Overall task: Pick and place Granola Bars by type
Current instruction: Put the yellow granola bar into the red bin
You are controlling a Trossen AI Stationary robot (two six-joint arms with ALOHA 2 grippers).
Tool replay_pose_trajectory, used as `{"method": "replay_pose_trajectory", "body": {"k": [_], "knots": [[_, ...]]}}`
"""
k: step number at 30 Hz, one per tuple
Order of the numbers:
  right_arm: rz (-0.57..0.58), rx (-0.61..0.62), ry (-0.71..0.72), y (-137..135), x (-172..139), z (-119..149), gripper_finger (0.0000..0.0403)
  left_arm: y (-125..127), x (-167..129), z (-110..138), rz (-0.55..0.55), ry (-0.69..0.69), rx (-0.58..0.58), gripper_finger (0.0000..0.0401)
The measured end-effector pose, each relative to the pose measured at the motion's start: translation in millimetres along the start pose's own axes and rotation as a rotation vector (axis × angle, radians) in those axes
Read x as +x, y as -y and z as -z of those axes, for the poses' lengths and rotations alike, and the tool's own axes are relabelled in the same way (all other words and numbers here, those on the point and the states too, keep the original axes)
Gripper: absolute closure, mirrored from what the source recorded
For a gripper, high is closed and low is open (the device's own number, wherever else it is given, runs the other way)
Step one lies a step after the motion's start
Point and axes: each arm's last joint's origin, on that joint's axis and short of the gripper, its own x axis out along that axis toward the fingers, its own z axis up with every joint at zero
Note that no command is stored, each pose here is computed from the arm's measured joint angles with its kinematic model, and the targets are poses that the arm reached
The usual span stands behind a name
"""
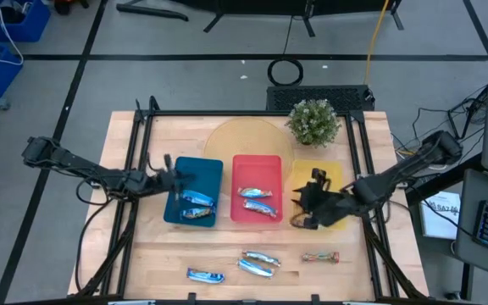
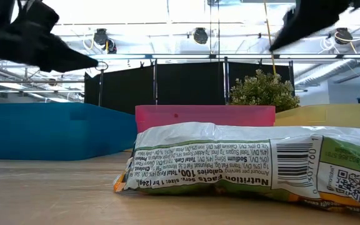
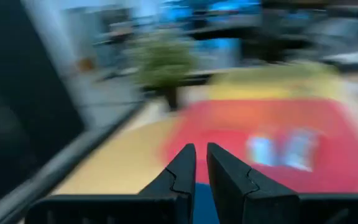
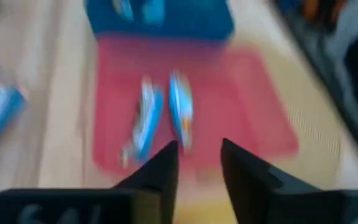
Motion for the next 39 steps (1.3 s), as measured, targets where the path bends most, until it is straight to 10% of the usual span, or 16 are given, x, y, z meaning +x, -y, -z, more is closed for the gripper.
{"method": "replay_pose_trajectory", "body": {"k": [5, 10, 18, 28, 39], "knots": [[-0.027, -0.168, 0.234, -14, 7, 16, 0.0386, -2, 1, -1, -0.085, -0.03, -0.015, 0.0352], [0.003, -0.201, 0.396, -10, 18, 31, 0.0389, -1, 9, -21, -0.137, -0.109, -0.039, 0.0352], [0.064, -0.158, 0.443, 8, 30, 57, 0.04, 24, 39, -79, 0.126, -0.265, 0.0, 0.0352], [0.097, -0.09, 0.447, 24, 29, 68, 0.0402, 117, 87, -93, 0.317, -0.385, 0.206, 0.0315], [0.096, -0.069, 0.472, 25, 26, 66, 0.0402, 221, 111, -84, 0.568, -0.476, 0.171, 0.0228]]}}
